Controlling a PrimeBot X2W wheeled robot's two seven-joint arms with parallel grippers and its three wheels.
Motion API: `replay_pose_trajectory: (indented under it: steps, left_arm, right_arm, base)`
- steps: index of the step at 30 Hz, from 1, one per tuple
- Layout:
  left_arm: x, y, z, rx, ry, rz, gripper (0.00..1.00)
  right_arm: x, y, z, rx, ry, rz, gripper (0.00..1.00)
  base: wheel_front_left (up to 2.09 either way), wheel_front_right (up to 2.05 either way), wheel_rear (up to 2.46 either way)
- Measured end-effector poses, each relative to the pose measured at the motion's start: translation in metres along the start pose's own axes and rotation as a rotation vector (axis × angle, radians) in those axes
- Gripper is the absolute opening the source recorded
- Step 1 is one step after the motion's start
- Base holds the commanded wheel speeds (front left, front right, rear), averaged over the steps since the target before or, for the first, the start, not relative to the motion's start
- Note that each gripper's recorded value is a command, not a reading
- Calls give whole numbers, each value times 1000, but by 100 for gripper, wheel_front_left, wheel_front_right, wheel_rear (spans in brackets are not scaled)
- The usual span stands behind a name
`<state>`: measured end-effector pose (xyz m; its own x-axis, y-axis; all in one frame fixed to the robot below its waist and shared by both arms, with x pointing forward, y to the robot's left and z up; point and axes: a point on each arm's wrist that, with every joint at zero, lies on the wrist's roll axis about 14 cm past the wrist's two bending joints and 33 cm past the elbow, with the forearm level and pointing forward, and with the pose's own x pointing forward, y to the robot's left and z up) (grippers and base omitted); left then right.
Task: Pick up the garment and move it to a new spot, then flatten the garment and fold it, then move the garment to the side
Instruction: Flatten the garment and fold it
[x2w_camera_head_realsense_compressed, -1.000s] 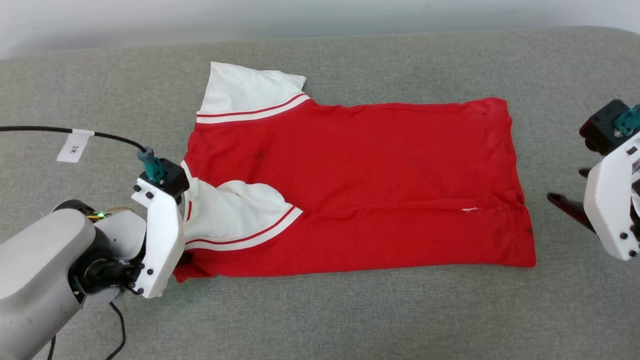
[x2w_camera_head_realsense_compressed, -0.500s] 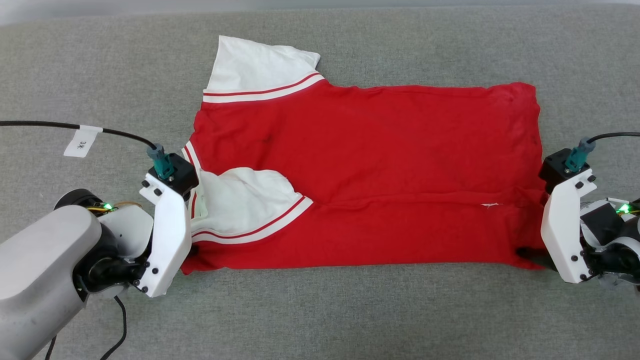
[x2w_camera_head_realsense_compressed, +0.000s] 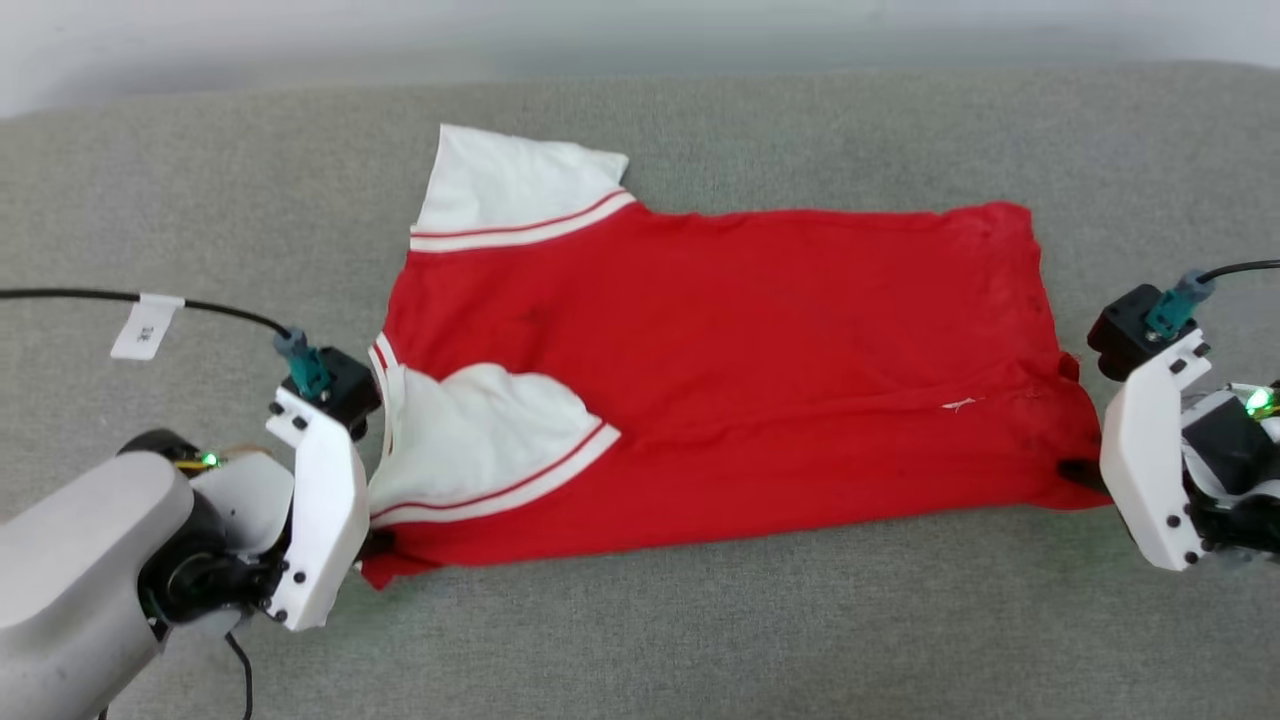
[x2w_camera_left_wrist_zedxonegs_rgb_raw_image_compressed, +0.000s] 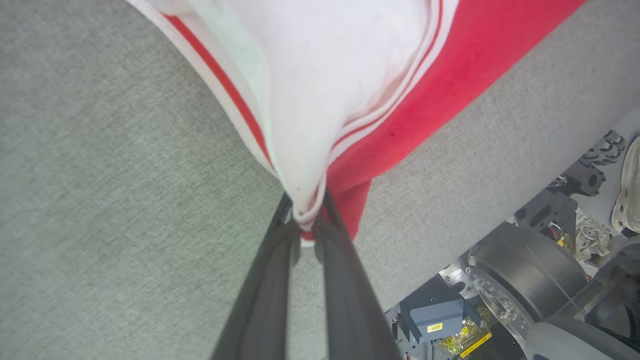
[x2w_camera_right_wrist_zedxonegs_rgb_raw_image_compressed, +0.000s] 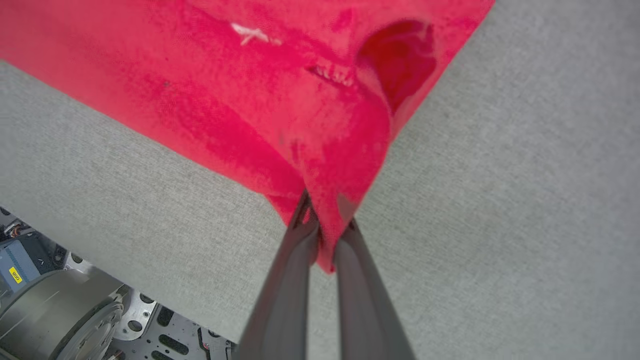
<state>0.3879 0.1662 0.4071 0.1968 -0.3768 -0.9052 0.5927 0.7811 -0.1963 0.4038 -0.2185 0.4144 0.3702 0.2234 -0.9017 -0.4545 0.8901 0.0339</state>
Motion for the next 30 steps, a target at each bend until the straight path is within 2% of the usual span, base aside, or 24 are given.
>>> replay_pose_trajectory:
  steps: [4, 11, 16, 20, 21, 22, 25, 30]
  left_arm:
    - [-11, -11, -6, 2, -22, -13, 0]
    - [-20, -34, -33, -2, -8, -42, 0]
    - [-9, -44, -57, -34, 41, -75, 0]
    - [0, -37, -64, -61, 60, -59, 0]
    - [3, -36, -65, -62, 66, -58, 29]
    - [5, -35, -64, -57, 59, -55, 100]
    - [4, -34, -58, -50, 34, -56, 100]
    - [-25, -13, -7, -19, -137, 15, 100]
  right_arm:
    - [-23, -3, 1, -49, -54, -26, 0]
    - [-35, 6, -35, -33, -42, 5, 0]
    - [-26, 7, -65, -9, 16, 9, 0]
    - [-4, 20, -90, 31, 83, 41, 0]
    - [0, 22, -92, 38, 91, 45, 29]
    - [3, 23, -92, 44, 88, 45, 100]
    - [5, 18, -81, 52, 26, 22, 100]
    - [-16, -3, -28, 11, -229, -69, 100]
  base:
    - [0, 0, 0]
    - [0, 0, 0]
    - [0, 0, 0]
    - [0, 0, 0]
    - [0, 0, 0]
    - [0, 0, 0]
    - [0, 0, 0]
    - [0, 0, 0]
